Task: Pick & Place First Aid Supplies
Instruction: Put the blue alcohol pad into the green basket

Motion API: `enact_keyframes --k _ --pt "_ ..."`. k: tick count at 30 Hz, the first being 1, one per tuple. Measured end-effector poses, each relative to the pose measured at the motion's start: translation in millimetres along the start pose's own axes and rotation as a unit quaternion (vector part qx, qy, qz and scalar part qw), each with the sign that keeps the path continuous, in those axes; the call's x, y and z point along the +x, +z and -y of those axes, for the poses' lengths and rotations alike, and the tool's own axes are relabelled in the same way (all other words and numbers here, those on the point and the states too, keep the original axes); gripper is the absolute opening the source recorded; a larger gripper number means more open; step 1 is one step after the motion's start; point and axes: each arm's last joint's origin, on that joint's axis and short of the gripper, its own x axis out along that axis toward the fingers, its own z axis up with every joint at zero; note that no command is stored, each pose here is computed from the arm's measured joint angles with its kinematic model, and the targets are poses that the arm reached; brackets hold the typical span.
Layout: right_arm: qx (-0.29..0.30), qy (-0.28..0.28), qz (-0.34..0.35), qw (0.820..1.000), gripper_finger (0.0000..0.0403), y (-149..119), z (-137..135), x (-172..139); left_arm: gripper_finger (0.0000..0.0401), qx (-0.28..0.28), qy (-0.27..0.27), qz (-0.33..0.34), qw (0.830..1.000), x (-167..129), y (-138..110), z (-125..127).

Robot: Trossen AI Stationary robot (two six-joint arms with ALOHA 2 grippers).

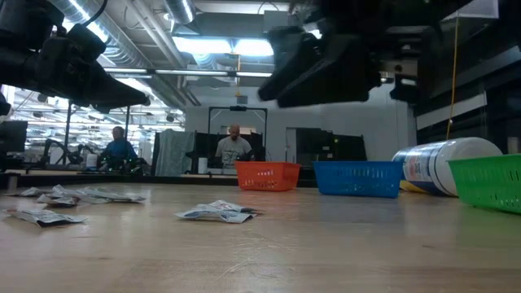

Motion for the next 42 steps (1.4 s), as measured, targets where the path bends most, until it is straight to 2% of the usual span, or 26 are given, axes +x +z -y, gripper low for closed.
enact_keyframes --k 10,16,22,31,35,42 --pt "-0.001 0.033 -0.026 0.999 0.0133 8 -8 62 0.0091 0.000 0.000 0.000 1.000 0 0 0" --pt "0.034 0.047 -0.050 0.997 0.0133 4 -11 89 0.0093 0.000 0.000 0.000 1.000 0 0 0" --pt "0.069 0.070 -0.063 0.993 0.0133 -7 -8 97 0.0091 0.000 0.000 0.000 1.000 0 0 0" --pt "0.114 0.070 -0.104 0.986 0.0129 -24 8 95 0.0091 0.000 0.000 0.000 1.000 0 0 0" --pt "0.119 0.073 -0.112 0.984 0.0098 -27 10 94 0.0092 0.000 0.000 0.000 1.000 0 0 0" --pt "0.119 0.072 -0.118 0.983 0.0011 -28 9 93 0.0091 0.000 0.000 0.000 1.000 0 0 0"
